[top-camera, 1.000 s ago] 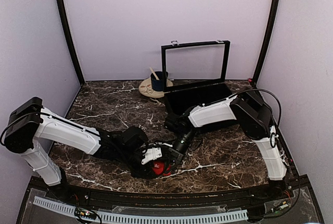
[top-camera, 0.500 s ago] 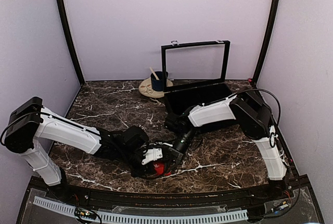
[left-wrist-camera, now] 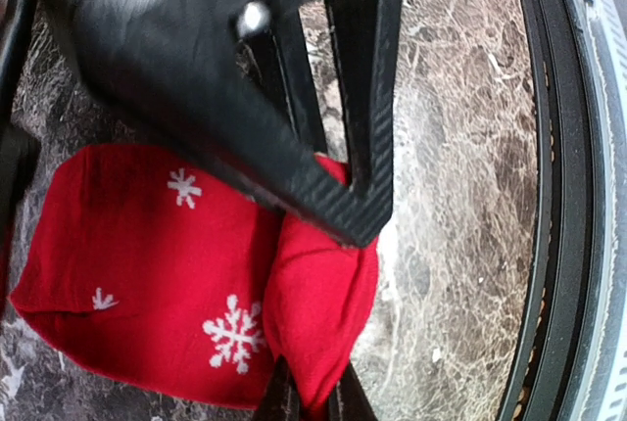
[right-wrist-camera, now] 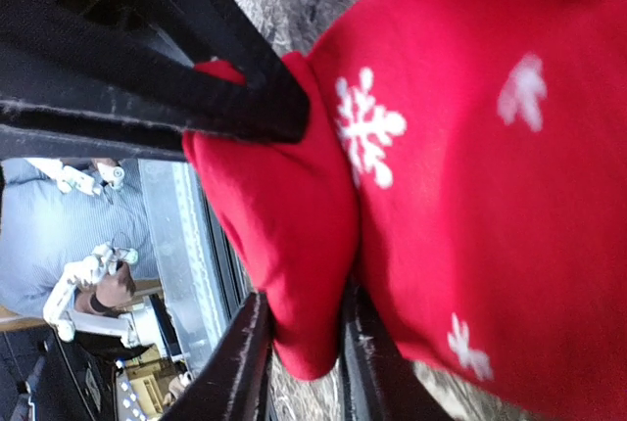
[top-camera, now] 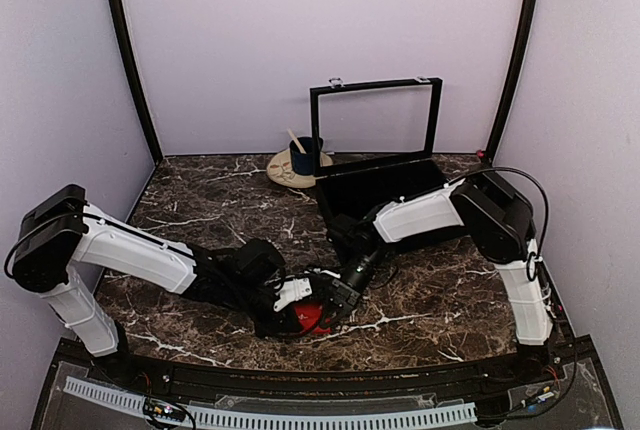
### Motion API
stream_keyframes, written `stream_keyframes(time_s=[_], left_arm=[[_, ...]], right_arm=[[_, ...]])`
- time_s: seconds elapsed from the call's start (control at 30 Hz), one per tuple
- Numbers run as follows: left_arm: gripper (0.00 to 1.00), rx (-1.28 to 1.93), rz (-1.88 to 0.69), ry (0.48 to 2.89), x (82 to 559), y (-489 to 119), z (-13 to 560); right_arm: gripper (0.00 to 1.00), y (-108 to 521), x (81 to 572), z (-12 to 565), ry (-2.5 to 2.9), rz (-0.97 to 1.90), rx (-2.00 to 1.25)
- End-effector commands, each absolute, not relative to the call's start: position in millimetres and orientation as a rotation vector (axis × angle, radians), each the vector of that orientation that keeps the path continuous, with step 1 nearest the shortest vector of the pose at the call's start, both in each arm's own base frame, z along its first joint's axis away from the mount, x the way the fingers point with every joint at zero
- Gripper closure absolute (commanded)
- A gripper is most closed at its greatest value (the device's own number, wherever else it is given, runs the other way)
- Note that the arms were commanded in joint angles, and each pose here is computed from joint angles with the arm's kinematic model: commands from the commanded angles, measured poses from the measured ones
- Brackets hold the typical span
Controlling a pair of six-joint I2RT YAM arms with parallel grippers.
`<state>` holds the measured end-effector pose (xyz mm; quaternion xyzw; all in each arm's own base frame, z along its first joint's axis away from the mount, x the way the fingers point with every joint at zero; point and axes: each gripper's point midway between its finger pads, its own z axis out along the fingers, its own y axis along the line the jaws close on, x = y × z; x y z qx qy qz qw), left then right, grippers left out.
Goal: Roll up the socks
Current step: Roll the sock at the center of the board.
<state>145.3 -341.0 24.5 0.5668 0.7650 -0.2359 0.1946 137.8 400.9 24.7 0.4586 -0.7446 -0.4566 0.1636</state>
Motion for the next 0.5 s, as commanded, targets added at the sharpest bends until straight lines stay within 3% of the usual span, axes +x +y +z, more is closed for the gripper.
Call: stream_keyframes(time_s=[0.0,0.47], left_arm=[[1.00,1.582,-0.655,2.273,137.6,-324.7,3.8],[1.00,1.546,-0.752,2.362,136.5,-327.9,1.9]], right_arm=[[0.74,383.8,149.6,13.0,-2.208,-1.249,1.265],[0.71,369.7,166.4,24.6,-2.375,-1.306,1.249]])
